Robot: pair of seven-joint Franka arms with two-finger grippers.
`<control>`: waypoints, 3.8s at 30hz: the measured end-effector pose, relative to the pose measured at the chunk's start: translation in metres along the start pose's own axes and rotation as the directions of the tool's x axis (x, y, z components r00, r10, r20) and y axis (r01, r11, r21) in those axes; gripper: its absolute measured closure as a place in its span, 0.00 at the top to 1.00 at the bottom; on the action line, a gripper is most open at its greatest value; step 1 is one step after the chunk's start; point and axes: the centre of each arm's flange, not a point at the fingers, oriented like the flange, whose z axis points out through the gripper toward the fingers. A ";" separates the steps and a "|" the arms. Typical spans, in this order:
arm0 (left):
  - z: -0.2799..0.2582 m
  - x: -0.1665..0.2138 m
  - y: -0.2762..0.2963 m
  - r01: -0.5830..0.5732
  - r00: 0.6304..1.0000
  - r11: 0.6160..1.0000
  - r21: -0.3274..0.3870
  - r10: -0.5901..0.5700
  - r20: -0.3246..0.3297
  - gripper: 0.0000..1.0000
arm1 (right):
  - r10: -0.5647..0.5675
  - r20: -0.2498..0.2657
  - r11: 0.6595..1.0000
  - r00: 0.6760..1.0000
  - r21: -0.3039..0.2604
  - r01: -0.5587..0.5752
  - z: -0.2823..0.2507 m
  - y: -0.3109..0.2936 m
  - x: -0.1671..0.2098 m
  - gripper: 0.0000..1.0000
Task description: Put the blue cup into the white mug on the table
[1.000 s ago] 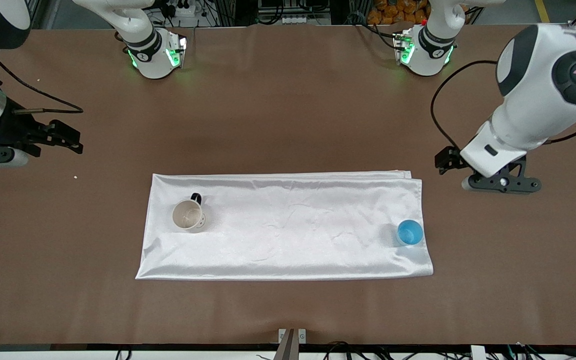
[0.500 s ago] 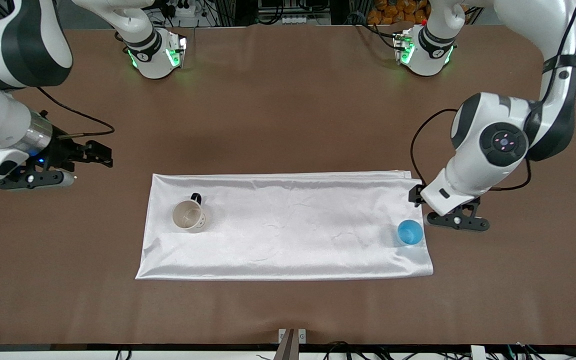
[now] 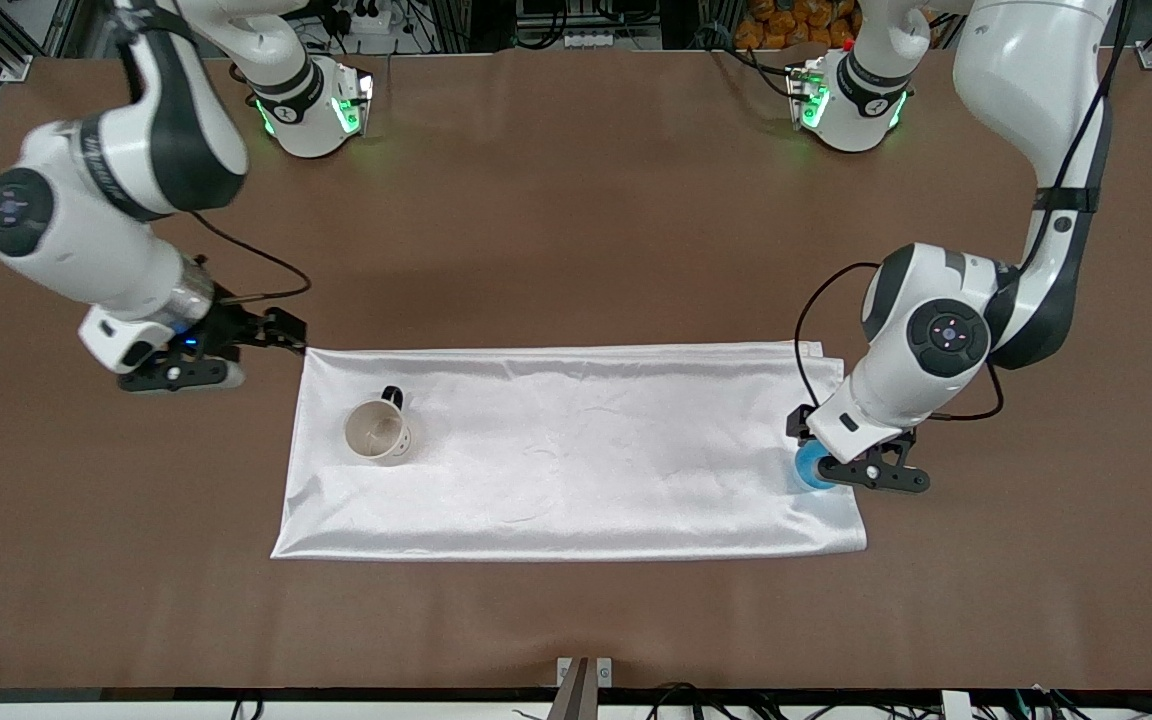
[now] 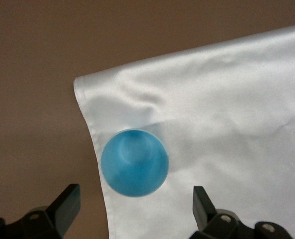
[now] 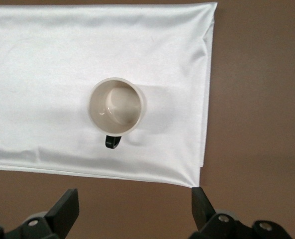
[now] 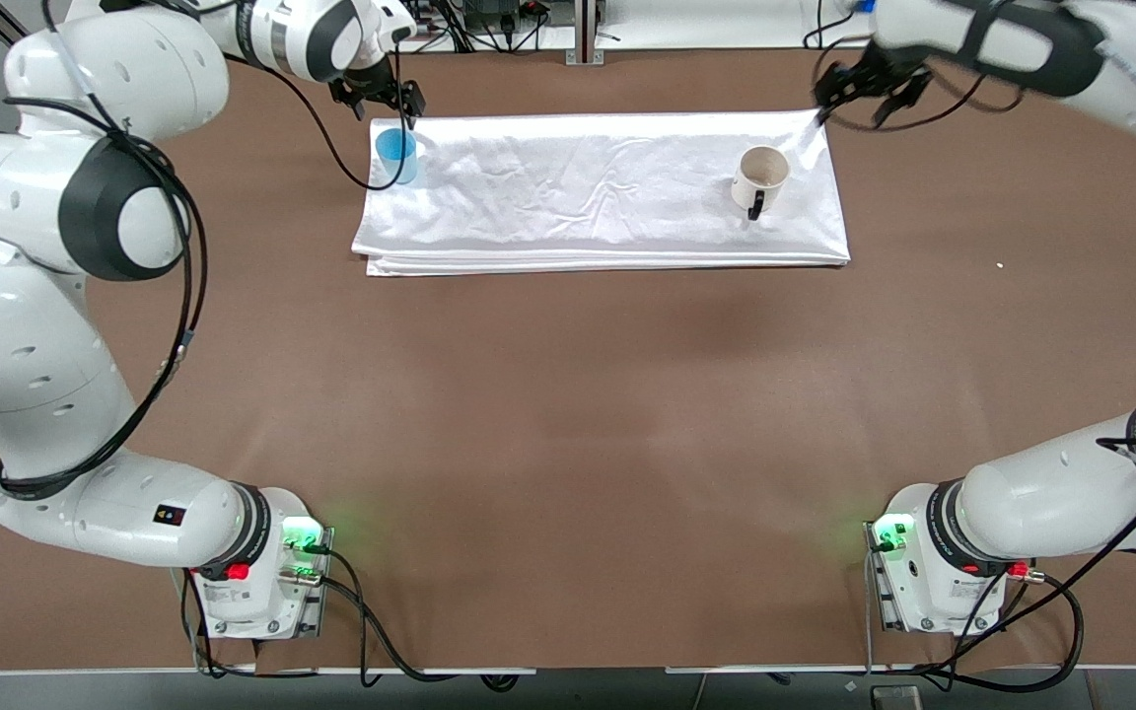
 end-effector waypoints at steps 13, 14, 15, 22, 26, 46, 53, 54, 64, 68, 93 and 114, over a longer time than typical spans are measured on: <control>0.041 0.002 0.027 0.001 1.000 1.000 -0.016 -0.001 -0.029 1.00 | -0.008 0.007 1.000 1.000 -0.005 0.008 0.065 -0.023 -0.013 1.00; 0.044 0.002 0.028 0.000 0.999 1.000 -0.017 0.000 -0.032 1.00 | -0.008 0.006 1.000 1.000 -0.005 0.008 0.069 -0.023 -0.012 1.00; 0.046 0.002 0.029 -0.001 0.999 1.000 -0.018 0.000 -0.034 1.00 | -0.008 0.004 1.000 1.000 -0.004 0.008 0.074 -0.023 -0.011 1.00; 0.061 0.001 0.030 -0.001 1.000 1.000 -0.020 0.001 -0.024 1.00 | -0.010 -0.017 1.000 1.000 0.003 0.010 0.112 -0.026 -0.003 1.00; 0.069 -0.001 0.029 0.000 1.000 1.000 -0.019 -0.001 -0.014 1.00 | -0.013 -0.023 1.000 1.000 0.005 0.013 0.132 -0.028 -0.001 1.00; 0.089 -0.007 0.022 0.009 1.000 1.000 -0.015 -0.009 0.020 0.26 | -0.019 -0.084 1.000 0.996 0.016 0.020 0.189 -0.032 0.004 1.00; 0.084 -0.005 0.018 0.006 1.000 1.000 -0.005 -0.005 0.013 0.05 | -0.050 -0.117 0.999 0.992 -0.010 0.049 0.193 -0.026 0.010 1.00; 0.084 -0.005 0.017 0.007 1.000 1.000 -0.005 -0.007 0.013 0.05 | -0.054 -0.121 0.999 0.991 -0.013 0.053 0.193 -0.025 0.011 1.00; 0.083 -0.005 0.017 0.008 1.000 1.000 -0.005 -0.008 0.013 0.05 | -0.062 -0.138 0.998 0.988 -0.019 0.060 0.200 -0.023 0.016 0.98; 0.078 -0.005 0.016 0.008 1.000 1.000 -0.001 -0.008 0.020 0.05 | -0.062 -0.134 0.998 0.989 -0.018 0.060 0.207 -0.023 0.017 0.98; -0.100 -0.022 0.008 0.032 0.998 0.998 0.051 -0.035 0.058 0.05 | -0.131 -0.162 0.991 0.978 -0.050 0.125 0.219 -0.026 0.019 0.23; -0.278 -0.105 0.003 0.135 0.984 0.991 0.017 -0.136 0.119 0.05 | -0.070 -0.175 0.997 0.982 -0.033 0.066 0.201 -0.064 0.006 0.06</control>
